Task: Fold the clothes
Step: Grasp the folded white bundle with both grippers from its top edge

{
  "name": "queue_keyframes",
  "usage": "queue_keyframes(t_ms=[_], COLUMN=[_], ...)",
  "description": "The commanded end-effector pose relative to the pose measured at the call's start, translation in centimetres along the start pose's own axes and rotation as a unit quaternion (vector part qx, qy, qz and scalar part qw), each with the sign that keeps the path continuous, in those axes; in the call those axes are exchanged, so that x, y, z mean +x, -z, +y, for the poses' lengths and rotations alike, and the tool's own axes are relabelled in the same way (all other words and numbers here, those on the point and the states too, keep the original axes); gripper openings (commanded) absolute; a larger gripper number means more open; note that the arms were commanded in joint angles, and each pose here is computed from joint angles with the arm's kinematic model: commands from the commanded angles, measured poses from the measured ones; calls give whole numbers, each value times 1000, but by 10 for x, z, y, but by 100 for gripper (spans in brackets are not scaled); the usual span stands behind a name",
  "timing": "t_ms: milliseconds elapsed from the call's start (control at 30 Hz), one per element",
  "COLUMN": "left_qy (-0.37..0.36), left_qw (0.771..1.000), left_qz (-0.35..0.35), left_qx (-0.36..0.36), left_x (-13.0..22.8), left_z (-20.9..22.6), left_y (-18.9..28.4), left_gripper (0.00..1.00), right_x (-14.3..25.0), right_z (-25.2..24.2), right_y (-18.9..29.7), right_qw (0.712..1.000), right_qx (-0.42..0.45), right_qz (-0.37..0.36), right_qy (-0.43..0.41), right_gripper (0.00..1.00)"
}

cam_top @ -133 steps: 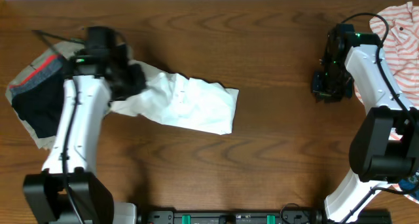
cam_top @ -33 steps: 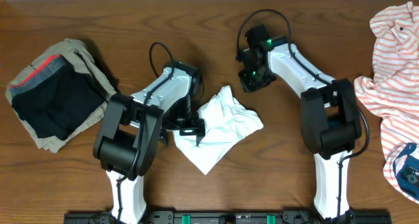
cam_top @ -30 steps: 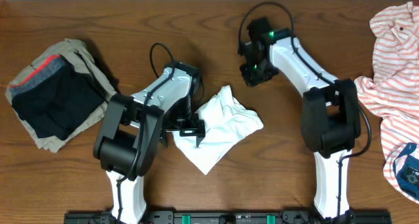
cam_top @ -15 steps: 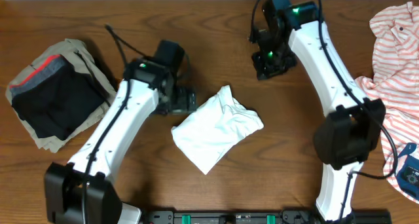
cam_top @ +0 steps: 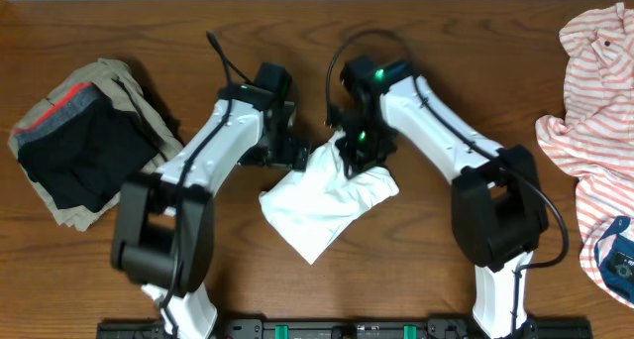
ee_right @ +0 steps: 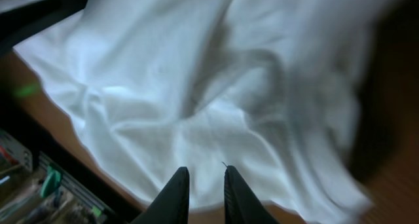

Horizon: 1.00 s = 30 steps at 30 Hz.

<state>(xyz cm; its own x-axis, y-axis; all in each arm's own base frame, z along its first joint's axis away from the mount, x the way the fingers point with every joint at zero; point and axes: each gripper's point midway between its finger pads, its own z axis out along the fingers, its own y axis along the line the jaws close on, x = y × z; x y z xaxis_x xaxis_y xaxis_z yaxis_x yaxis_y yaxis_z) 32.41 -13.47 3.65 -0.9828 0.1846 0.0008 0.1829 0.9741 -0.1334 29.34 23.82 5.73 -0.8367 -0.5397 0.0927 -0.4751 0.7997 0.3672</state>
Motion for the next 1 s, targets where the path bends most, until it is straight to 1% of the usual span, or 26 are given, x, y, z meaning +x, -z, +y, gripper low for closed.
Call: queue_keyframes(t_ms=[0,100,133,200,267,400,533,600,700,800,967], left_qy=[-9,-1,2,6,10,16,34,40,39,35,36], left_qw=[998,995,994,992,989,984,980,980,983,989,997], left_qz=[45,87,100,125,143,177,195,194,179,141,18], left_qx=[35,40,38,35,32,28,22,21,31,39,63], left_x=[12,28,33,44,53,69,77,77,70,57,13], left_z=[-8,-8,-7,-6,-5,-3,-3,-3,-6,-8,-10], left_y=[-17,-25,-27,-27,-25,-19,-16,-16,-15,-8,19], left_gripper=[98,98,99,99,98,93,92,91,93,94,100], right_x=[11,11,10,6,-3,-33,-69,-74,-73,-69,-66], right_z=[0,-16,-23,-38,-57,-82,-89,-89,-89,-87,-86], right_y=[-19,-36,-40,-47,-51,-42,-27,-24,-22,-20,-12], right_qw=[1000,1000,1000,998,994,982,970,968,969,970,968], right_qx=[-12,13,26,55,99,158,169,169,169,169,177], right_qz=[14,5,1,-13,-36,-100,-172,-182,-179,-173,-172], right_qy=[-13,-11,-10,-7,-3,9,33,34,34,33,49], right_gripper=[18,20,22,30,33,34,43,43,45,47,48])
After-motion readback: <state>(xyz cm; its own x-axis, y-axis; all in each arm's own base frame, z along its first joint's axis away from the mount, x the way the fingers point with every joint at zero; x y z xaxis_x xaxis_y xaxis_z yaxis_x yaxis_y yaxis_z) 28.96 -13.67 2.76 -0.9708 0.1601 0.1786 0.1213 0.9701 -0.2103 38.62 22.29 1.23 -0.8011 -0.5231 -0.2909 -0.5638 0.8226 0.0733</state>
